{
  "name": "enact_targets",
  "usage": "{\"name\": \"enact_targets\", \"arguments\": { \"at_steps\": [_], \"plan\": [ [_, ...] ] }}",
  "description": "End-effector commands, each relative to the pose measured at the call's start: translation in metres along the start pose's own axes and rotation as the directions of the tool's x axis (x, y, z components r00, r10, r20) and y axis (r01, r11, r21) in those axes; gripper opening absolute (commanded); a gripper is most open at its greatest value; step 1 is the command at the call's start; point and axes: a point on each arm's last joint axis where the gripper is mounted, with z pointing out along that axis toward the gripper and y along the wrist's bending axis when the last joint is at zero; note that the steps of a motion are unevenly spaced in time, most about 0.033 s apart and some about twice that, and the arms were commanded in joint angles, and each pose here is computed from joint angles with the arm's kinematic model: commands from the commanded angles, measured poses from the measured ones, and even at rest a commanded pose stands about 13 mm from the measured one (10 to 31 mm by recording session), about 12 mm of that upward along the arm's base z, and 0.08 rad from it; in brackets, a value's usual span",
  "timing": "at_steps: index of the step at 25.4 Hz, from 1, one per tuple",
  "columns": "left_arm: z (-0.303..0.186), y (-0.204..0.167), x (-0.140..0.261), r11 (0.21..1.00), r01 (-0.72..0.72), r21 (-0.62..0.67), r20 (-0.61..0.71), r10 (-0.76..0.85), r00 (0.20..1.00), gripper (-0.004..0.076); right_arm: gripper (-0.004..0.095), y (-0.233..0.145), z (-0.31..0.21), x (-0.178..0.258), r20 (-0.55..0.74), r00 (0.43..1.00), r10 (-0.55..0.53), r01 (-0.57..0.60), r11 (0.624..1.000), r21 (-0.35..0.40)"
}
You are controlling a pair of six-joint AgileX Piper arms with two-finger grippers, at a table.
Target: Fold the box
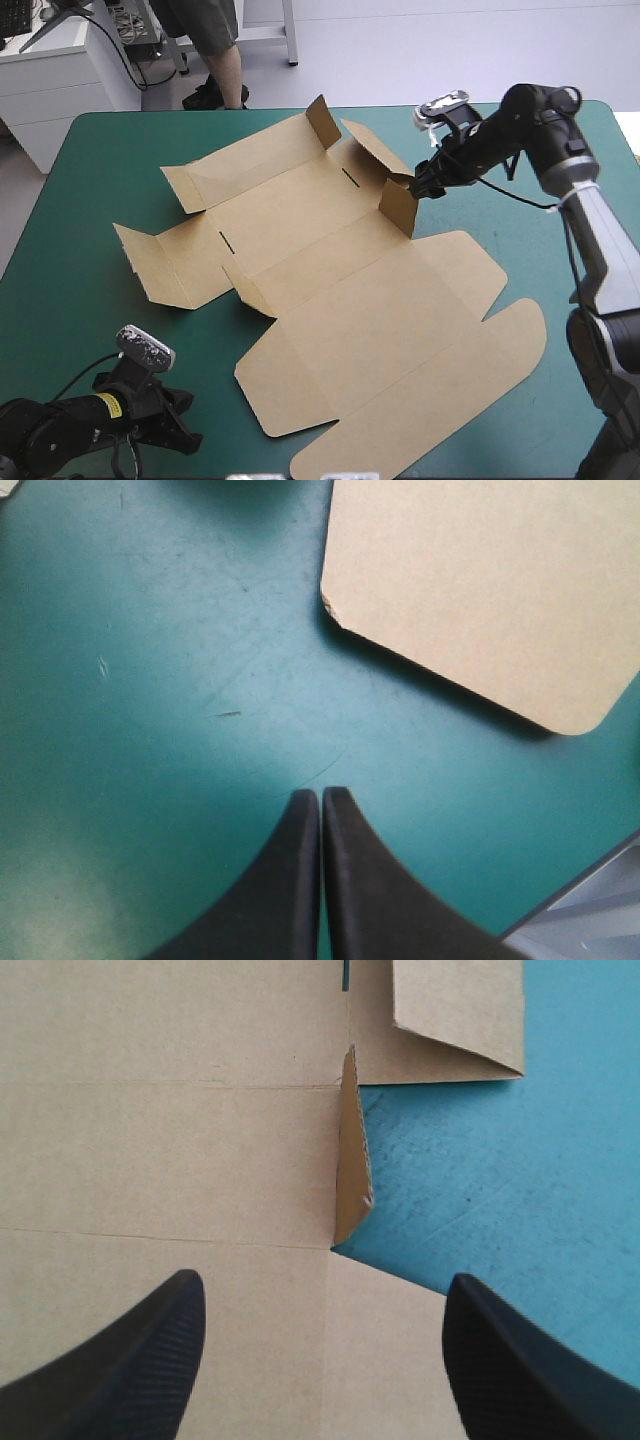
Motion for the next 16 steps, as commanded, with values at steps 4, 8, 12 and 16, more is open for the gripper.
{"name": "enact_targets", "arguments": {
  "at_steps": [4,8,12,16],
  "plan": [
    [-0.006,-0.001,-0.010,1.000,0.006,0.003,0.069,-0.006,0.998,-0.0008,0.0627,-0.001,0.039,-0.019,-0.031,0.999,-0.043,0.042,0.999,-0.017],
    [-0.006,-0.001,-0.010,1.000,0.006,0.003,0.069,-0.006,0.998,-0.0008,0.0626,-0.008,0.062,-0.022,-0.052,0.997,-0.054,0.053,0.998,-0.035],
    [-0.006,-0.001,-0.010,1.000,0.006,0.003,0.069,-0.006,0.998,-0.0008,0.0627,-0.010,0.073,-0.025,-0.036,0.998,-0.057,0.055,0.997,-0.060],
    [-0.006,-0.001,-0.010,1.000,0.006,0.003,0.069,-0.006,0.998,-0.0008,0.0606,-0.013,0.083,-0.025,-0.040,0.998,-0.057,0.055,0.997,-0.062]
  ]
}}
